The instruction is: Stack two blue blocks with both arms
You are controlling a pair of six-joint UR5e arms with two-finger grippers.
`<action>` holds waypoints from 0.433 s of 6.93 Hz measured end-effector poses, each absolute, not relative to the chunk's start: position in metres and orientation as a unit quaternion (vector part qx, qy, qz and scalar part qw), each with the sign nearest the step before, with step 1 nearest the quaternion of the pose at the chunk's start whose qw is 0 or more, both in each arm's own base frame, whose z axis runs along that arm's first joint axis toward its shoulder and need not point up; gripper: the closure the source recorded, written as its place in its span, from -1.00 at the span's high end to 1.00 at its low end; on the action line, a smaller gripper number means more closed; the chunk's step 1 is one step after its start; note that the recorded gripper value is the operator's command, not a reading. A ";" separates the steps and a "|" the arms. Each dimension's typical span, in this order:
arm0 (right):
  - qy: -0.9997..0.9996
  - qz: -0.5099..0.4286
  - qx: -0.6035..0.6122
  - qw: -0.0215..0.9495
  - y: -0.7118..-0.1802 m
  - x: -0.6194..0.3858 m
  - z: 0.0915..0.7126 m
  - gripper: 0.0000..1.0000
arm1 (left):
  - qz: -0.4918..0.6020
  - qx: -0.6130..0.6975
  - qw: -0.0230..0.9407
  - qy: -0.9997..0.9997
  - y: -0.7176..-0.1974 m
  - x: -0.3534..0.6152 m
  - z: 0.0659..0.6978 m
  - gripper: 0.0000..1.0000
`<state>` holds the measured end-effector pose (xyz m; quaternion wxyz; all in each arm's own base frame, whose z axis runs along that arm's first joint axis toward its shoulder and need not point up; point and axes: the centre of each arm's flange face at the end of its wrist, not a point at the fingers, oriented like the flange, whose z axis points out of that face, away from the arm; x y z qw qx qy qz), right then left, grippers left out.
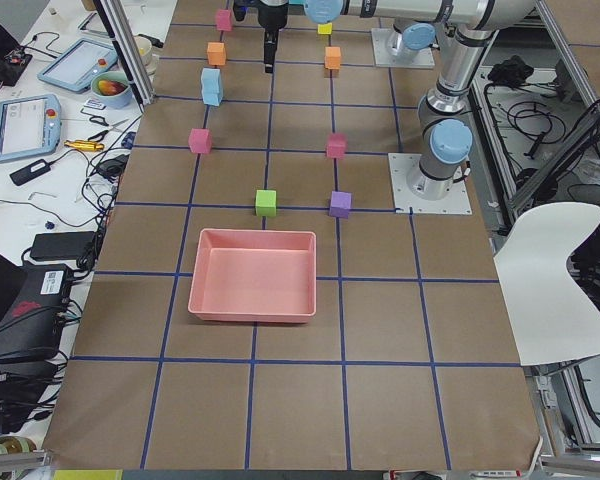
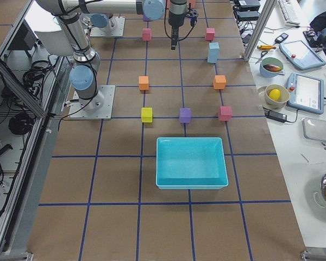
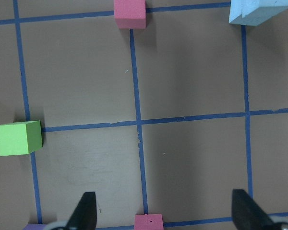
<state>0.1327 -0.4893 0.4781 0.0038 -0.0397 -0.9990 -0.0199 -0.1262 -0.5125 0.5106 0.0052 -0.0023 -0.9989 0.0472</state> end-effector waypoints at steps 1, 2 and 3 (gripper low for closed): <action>-0.999 -0.020 -0.040 0.004 -0.489 0.133 0.478 1.00 | 0.048 0.006 0.004 -0.999 -0.511 -0.118 0.512 1.00; -0.999 -0.020 -0.039 0.004 -0.489 0.133 0.478 1.00 | 0.047 0.011 0.003 -0.999 -0.509 -0.116 0.512 1.00; -0.999 -0.020 -0.039 0.003 -0.489 0.133 0.478 1.00 | 0.044 0.012 0.003 -0.999 -0.508 -0.116 0.511 1.00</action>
